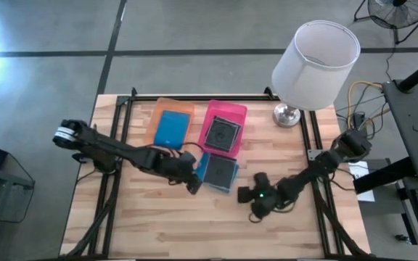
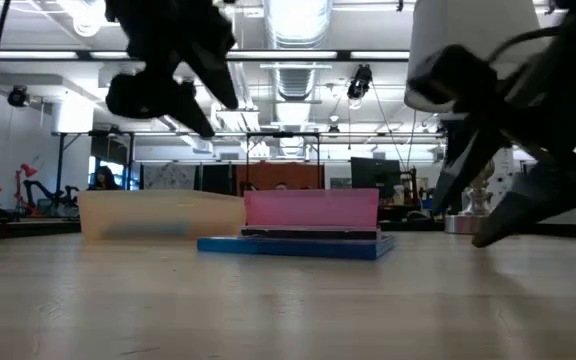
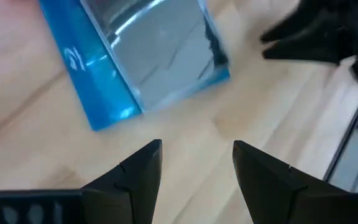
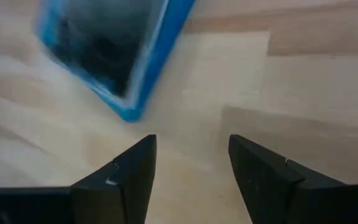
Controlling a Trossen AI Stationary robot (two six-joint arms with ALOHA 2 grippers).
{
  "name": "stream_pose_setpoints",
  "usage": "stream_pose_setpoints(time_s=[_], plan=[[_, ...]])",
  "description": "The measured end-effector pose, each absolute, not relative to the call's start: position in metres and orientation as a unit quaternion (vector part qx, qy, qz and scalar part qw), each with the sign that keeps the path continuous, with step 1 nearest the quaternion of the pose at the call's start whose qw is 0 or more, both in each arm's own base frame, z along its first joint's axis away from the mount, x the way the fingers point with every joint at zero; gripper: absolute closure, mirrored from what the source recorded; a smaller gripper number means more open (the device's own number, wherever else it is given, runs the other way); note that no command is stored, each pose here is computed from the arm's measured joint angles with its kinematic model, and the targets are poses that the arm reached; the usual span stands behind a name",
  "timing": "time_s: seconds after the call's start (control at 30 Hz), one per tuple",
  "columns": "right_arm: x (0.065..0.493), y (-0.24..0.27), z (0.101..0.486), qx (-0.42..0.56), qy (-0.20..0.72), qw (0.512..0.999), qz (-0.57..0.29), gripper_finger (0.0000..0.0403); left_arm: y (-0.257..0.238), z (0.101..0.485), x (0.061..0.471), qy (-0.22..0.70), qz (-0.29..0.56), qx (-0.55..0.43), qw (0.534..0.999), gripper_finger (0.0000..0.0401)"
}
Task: Pick & place jewel cases by type
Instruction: Put the right black CD case into the pink bin
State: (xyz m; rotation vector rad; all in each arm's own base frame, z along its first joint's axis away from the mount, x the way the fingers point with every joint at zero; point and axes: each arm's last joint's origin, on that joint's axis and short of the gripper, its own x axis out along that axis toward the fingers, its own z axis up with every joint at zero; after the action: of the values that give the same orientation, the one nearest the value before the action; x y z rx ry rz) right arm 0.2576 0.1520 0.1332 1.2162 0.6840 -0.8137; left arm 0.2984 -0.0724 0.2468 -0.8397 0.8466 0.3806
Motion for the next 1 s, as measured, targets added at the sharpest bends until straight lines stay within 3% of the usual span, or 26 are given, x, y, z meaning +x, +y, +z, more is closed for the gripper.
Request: stream_pose_setpoints(time_s=[0.13, 0.2, 0.5, 0.73, 1.0], plan=[[0.241, 0.15, 0.117, 0.652, 0.123, 0.662, -0.349, 0.0212, -0.057, 0.227, 0.288, 0.338, 0.169, -0.439, 0.815, 0.0221], [0.24, 0.144, 0.106, 0.671, 0.085, 0.657, -0.333, 0.0214, -0.051, 0.215, 0.287, 0.321, 0.144, -0.463, 0.813, 0.0221], [0.259, 0.12, 0.1, 0.675, 0.121, 0.645, -0.337, 0.02, -0.034, 0.178, 0.295, 0.352, 0.184, -0.443, 0.804, 0.0221], [0.273, 0.102, 0.102, 0.684, 0.119, 0.629, -0.351, 0.019, -0.023, 0.153, 0.324, 0.367, 0.204, -0.446, 0.791, 0.0221], [0.279, 0.092, 0.099, 0.648, 0.154, 0.65, -0.367, 0.0191, -0.014, 0.147, 0.373, 0.365, 0.174, -0.439, 0.803, 0.022]])
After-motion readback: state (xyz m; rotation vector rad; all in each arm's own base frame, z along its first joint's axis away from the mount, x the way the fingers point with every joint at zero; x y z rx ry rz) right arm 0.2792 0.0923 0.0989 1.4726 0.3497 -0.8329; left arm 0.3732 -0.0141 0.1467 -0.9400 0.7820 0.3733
